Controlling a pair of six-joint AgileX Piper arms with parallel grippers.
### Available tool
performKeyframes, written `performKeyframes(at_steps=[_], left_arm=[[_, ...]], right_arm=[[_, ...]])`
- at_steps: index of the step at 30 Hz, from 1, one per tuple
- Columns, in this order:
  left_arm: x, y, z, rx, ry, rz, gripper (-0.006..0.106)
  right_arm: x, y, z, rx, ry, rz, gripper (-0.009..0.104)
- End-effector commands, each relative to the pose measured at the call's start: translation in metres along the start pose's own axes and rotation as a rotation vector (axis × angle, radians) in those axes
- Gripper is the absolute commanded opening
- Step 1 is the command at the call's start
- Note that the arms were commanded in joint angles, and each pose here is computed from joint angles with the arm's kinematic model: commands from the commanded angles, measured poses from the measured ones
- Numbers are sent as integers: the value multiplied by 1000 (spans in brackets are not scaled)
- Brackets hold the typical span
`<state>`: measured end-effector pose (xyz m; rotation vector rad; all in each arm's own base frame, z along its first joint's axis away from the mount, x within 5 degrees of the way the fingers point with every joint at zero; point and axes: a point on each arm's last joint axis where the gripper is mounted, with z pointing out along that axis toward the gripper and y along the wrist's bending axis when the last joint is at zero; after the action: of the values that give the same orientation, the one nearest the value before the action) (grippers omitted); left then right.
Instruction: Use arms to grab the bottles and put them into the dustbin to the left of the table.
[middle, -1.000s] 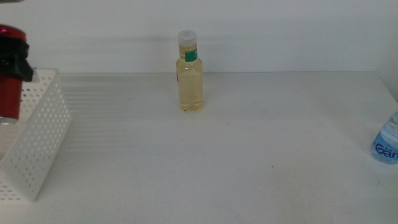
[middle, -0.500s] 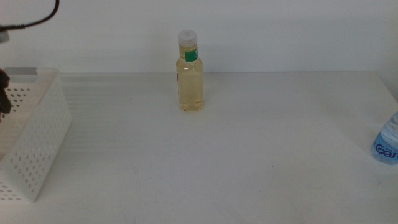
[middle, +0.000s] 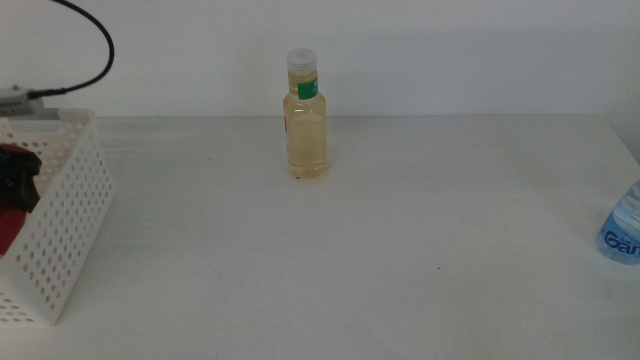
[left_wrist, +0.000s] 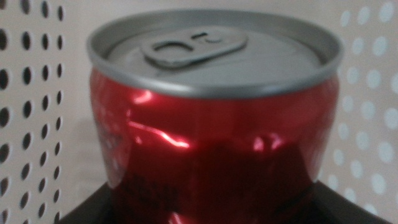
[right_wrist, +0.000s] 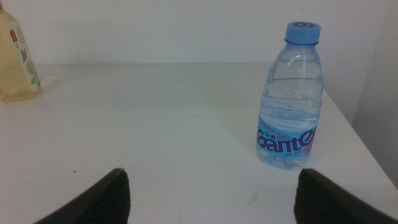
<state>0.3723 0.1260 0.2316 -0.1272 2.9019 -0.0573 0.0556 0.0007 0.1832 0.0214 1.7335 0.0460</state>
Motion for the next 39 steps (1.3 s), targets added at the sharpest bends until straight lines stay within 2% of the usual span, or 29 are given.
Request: performKeyframes(at_steps=[1,16,23,25,27,32,36,39], left_arm=[[-9,-2,-26,-17,-112,4,-2],[-14,-3,10,30,-53,-16,-1],[-16,-9,27,36,-30,1,9],[-17,-9,27,39,-33,-2,17],[-18,-9,27,34,-50,-3,40],[-19,-9,26,33,-54,-2,71],[-22,-9,19,30,-52,5,89],[-25,-10,6,45,-25,8,90]], right_arm=[[-10,0,-3,1,-103,-20,75],[-10,0,-3,1,-103,-20,75],[-10,0,-3,1,-103,-20,75],[-10,0,-3,1,-103,-20,75],[-10,0,-3,1,-103,-20,75],[-10,0,-3,1,-103,-20,75],[-10,0,-3,1,-103,-20,75],[-10,0,-3,1,-103,-20,75]])
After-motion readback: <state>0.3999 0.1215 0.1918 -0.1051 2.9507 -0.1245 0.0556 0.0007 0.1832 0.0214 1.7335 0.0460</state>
